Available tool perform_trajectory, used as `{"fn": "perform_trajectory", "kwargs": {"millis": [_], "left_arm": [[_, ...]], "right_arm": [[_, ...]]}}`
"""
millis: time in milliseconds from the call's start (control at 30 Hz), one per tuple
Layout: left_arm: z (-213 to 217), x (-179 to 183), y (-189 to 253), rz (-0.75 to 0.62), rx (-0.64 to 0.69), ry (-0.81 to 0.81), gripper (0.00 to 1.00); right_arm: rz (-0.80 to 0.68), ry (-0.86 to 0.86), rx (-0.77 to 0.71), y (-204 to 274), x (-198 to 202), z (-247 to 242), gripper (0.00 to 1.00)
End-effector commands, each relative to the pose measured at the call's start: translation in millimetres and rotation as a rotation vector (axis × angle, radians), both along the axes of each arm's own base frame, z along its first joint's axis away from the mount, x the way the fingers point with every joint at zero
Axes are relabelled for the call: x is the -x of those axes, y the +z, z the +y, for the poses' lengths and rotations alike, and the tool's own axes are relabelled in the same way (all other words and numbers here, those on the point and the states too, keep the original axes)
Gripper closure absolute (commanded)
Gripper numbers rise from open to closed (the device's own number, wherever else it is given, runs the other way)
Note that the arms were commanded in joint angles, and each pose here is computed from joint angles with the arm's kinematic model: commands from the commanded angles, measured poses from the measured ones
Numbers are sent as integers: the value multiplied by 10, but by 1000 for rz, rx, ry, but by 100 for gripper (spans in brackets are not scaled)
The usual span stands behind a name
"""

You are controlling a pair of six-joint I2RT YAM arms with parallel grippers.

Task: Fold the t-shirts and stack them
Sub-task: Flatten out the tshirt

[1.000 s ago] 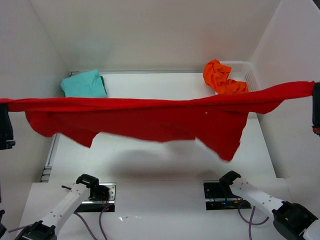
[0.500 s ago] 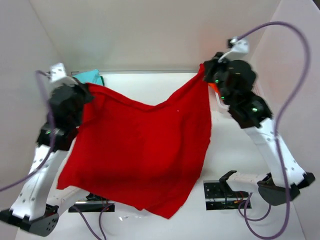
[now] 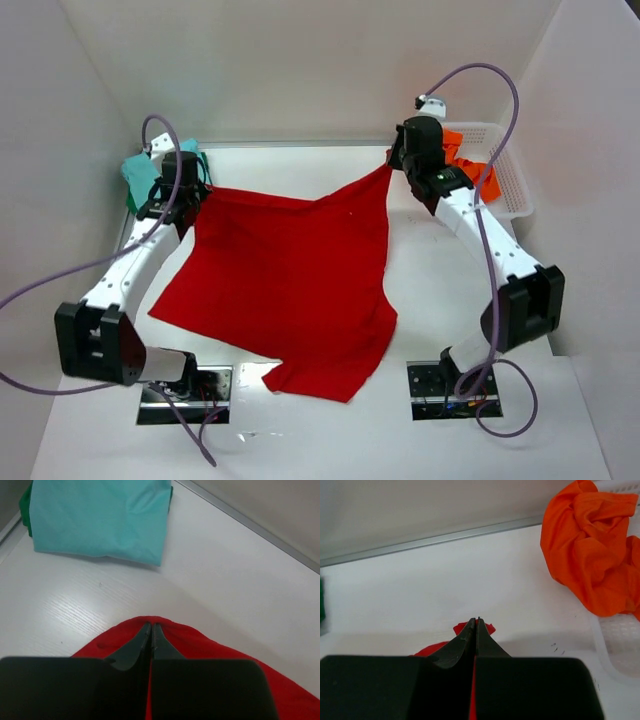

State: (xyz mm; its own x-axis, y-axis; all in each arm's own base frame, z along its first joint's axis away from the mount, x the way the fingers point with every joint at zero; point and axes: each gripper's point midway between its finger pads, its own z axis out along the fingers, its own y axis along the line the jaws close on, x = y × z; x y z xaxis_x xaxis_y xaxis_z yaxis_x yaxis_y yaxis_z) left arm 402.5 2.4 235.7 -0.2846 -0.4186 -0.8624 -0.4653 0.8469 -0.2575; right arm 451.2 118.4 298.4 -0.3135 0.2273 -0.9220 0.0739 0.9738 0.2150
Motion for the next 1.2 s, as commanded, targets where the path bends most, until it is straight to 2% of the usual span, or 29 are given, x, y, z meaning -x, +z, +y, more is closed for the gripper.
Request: {"fn": "perform_trajectory", "kwargs": {"millis": [0, 33, 100, 233, 267, 333, 367, 433, 467, 533, 600, 633, 667, 700, 733, 767, 800, 833, 867, 933, 1067, 1167], "left_arm": [[87, -414, 325, -131, 22, 0, 100], [133, -478, 348, -136, 12, 7, 100], [133, -708, 453, -133, -24, -32, 100], [95, -754, 1024, -244, -11, -102, 100], [66, -700, 1339, -314, -19, -126, 100], [35, -589, 1657, -376, -26, -151, 100], [-4, -436, 1915, -417, -31, -181, 100], [-49, -246, 2181, -477, -27, -210, 100], [-83, -8, 2414, -530, -36, -239, 100], [-94, 440, 2772, -623, -32, -251, 100], [-125, 754, 2849, -647, -20, -273, 100], [-129, 1086, 2932, -688, -22, -283, 100], [-121, 1267, 2983, -720, -25, -283, 100], [-104, 1640, 3022, -768, -30, -282, 100], [-96, 1832, 2996, -776, -31, -282, 100], [-22, 2247, 3107, -850, -30, -246, 100], [-23, 2410, 3044, -844, -13, -248, 100], [28, 2731, 3062, -899, -11, -232, 100], [19, 2696, 2994, -878, 10, -232, 100], [79, 3234, 2970, -976, 33, -221, 100], [162, 3498, 2858, -1011, 33, -186, 100], [206, 3618, 2926, -1044, 44, -178, 100]], "right_arm": [[-163, -20, -84, 508, -419, 13, 100], [-171, -26, -74, 543, -462, 6, 100], [-245, -24, -89, 935, -558, 0, 100], [-319, -40, -84, 1441, -517, -95, 100], [-382, -37, -80, 1781, -364, -152, 100], [-438, -50, -88, 2095, -173, -236, 100], [-494, -50, -90, 2415, 75, -318, 100], [-558, -51, -100, 2715, 371, -413, 100], [-638, -45, -126, 3035, 750, -514, 100], [-677, -29, -139, 3167, 1078, -584, 100], [-744, -18, -159, 3388, 1586, -716, 100], [-795, -10, -174, 3506, 1972, -817, 100], [-778, -9, -169, 3441, 1923, -802, 100], [-819, -11, -182, 3512, 2281, -912, 100], [-841, -11, -188, 3549, 2474, -971, 100], [-874, -2, -197, 3612, 2810, -1055, 100], [-894, 10, -211, 3650, 2971, -1081, 100], [-947, 25, -224, 3738, 3284, -1147, 100], [-937, 37, -219, 3714, 3276, -1125, 100], [-984, 51, -257, 3759, 3651, -1210, 100], [-993, 94, -264, 3707, 3865, -1199, 100], [-979, 94, -260, 3657, 3854, -1195, 100]]}}
